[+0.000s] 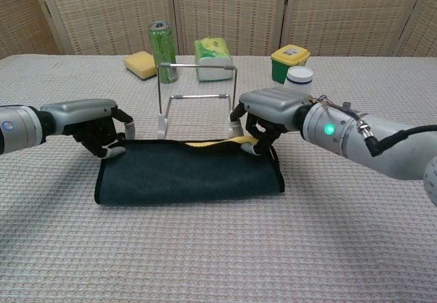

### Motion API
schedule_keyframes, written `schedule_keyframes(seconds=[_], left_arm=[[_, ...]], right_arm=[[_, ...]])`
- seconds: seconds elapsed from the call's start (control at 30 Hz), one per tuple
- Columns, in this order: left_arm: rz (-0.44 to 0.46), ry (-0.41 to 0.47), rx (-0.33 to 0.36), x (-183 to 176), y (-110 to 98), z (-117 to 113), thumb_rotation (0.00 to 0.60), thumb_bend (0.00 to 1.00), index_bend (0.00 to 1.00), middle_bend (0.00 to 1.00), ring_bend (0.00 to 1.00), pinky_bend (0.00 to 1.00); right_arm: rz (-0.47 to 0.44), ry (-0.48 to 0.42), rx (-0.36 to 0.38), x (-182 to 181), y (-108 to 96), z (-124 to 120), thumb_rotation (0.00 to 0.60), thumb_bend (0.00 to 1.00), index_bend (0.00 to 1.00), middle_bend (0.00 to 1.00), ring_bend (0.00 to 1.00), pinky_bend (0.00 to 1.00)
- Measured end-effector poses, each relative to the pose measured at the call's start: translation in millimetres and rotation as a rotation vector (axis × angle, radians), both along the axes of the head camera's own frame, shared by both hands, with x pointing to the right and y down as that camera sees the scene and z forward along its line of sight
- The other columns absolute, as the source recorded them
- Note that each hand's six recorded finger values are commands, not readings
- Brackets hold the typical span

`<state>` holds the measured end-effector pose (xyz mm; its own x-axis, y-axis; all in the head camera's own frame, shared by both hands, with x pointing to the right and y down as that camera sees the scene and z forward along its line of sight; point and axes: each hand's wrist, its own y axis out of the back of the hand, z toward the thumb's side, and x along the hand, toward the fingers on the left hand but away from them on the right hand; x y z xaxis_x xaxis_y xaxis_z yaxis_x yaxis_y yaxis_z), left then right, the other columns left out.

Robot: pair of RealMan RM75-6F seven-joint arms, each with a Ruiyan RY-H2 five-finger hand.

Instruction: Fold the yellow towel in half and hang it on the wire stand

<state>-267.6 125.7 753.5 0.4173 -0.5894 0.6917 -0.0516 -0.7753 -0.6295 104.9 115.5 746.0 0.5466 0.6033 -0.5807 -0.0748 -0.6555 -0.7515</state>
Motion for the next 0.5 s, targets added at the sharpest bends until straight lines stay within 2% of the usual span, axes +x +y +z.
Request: schedule_keyframes(seconds=[0.13, 0.2, 0.3, 0.43, 0.5], left_arm=[[-0.014, -0.012, 0.009, -1.6, -3.4, 0.5, 0.6, 0.47, 0.41, 0.91, 0.85, 0.89], [-0.017, -0.017, 0.012, -2.3, -4.2, 0.7, 0.6, 0.46, 0.35, 0.9, 0.84, 0.89], [-0.024, -0.029, 0.015, -4.3, -5.3, 0.8, 0.6, 0.41, 0.26, 0.89, 0.83, 0.89], [-0.04, -0.045, 0.023, -7.3, -6.5, -0.4, 0.6, 0.35, 0.18, 0.88, 0.82, 0.89], [-0.042, -0.051, 0.028, -8.7, -6.3, -1.4, 0.6, 0.33, 0.13, 0.88, 0.82, 0.89]], right_arm=[[0.009, -0.001, 0.007, -1.2, -3.2, 0.4, 0.6, 0.44, 0.57, 0.85, 0.95, 1.0], [0.012, -0.001, 0.008, -1.8, -4.1, 0.9, 0.6, 0.44, 0.57, 0.85, 0.95, 1.0], [0.017, 0.005, 0.01, -2.1, -5.3, 2.6, 0.6, 0.44, 0.57, 0.85, 0.95, 1.0], [0.025, 0.012, 0.01, -2.2, -6.5, 4.8, 0.6, 0.43, 0.56, 0.84, 0.95, 1.0], [0.026, 0.014, 0.012, -1.6, -6.4, 5.1, 0.6, 0.41, 0.53, 0.84, 0.95, 1.0]])
